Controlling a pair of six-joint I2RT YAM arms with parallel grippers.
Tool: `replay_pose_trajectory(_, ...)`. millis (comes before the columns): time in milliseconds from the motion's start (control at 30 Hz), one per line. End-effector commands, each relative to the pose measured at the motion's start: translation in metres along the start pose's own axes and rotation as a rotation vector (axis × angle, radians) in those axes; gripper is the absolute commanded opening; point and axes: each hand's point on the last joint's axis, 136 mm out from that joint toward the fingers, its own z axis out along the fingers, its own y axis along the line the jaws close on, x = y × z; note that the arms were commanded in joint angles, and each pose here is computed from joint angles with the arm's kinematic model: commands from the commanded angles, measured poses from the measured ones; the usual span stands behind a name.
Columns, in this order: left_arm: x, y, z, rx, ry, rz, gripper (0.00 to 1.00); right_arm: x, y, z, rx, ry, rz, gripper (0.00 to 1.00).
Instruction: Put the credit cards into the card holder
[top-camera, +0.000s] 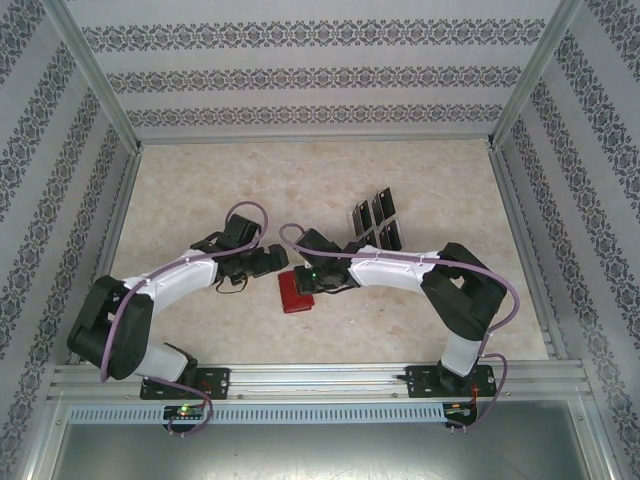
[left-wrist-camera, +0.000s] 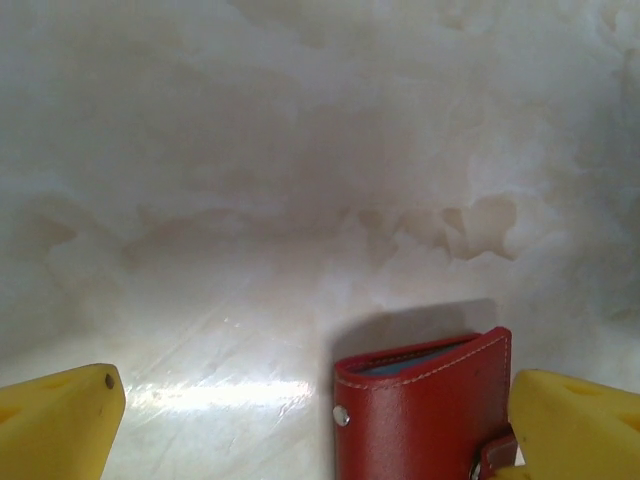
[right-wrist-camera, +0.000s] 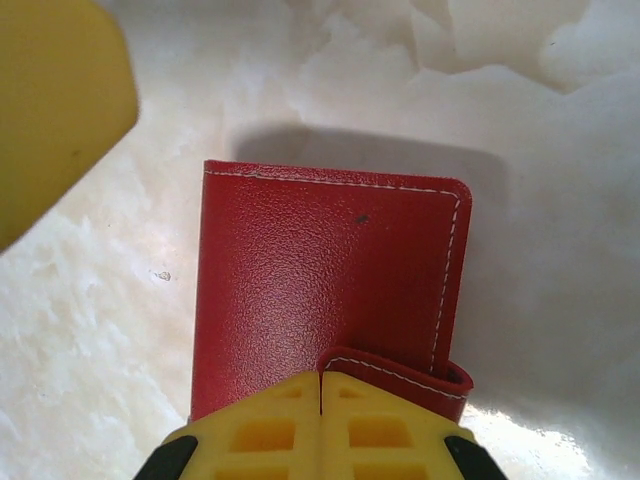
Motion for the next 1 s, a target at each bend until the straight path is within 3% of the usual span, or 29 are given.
replay_pose_trajectory(0, 0.008, 0.012, 0.002, -0.114, 0.034, 0.063, 0.99, -0.002, 0.001, -0.002, -0.029, -0.011, 0.024, 0.0)
replay_pose_trajectory(200, 0.018, 0.025, -0.001, -0.208, 0.056, 0.107, 0.98, -0.002, -0.002, -0.002, -0.042, -0.023, 0.034, 0.0)
replay_pose_trajectory(633, 0.042, 0.035, 0.021, -0.271, 0.131, 0.128, 0.98, -0.006, -0.003, -0.009, -0.076, -0.059, 0.049, 0.0)
replay_pose_trajectory(967, 0.055, 0.048, 0.034, -0.289, 0.164, 0.112, 0.96, 0.001, -0.043, -0.042, -0.017, -0.163, 0.118, 0.0)
